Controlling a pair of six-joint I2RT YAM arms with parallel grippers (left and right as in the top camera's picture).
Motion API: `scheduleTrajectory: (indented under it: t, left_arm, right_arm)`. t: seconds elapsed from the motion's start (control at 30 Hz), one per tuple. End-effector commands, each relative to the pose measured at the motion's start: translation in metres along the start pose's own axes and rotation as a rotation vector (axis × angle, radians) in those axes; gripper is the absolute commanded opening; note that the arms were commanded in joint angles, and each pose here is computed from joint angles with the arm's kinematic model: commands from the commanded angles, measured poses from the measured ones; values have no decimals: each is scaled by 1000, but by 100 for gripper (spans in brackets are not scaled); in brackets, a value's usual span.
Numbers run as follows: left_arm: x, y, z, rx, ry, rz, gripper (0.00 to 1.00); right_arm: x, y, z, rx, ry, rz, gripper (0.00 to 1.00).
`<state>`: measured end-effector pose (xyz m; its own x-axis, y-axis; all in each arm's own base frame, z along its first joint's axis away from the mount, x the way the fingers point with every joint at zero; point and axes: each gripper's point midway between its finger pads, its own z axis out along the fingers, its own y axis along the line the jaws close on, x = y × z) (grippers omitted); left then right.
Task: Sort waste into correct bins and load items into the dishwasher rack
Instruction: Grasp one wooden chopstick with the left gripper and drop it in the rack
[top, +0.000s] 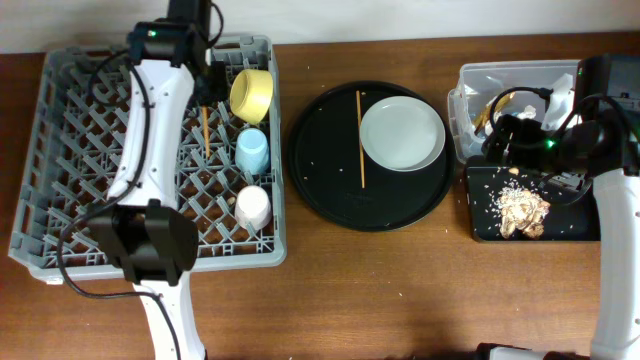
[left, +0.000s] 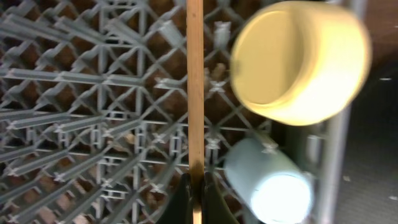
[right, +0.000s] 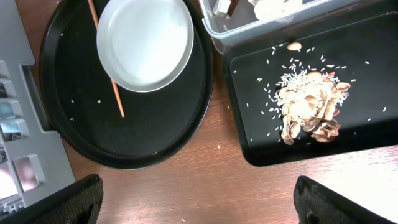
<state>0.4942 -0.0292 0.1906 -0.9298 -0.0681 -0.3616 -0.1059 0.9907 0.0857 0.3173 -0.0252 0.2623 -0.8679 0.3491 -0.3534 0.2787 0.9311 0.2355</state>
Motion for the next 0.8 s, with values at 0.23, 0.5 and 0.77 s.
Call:
scheduleTrajectory:
  t: [0.23,0.5,0.77]
  left_arm:
    - [31,14,99,-61,200,100,55]
    - [-18,-12,9,-7,-37,115,58]
    - [22,-139,-19,187,-7,134,56]
  right_arm:
    - [-2,-3,-1,13,-8,-8,99]
    - [-2,-3,-1,13,-8,-8,98]
    - [-2,-3,-1,13,-8,-8,98]
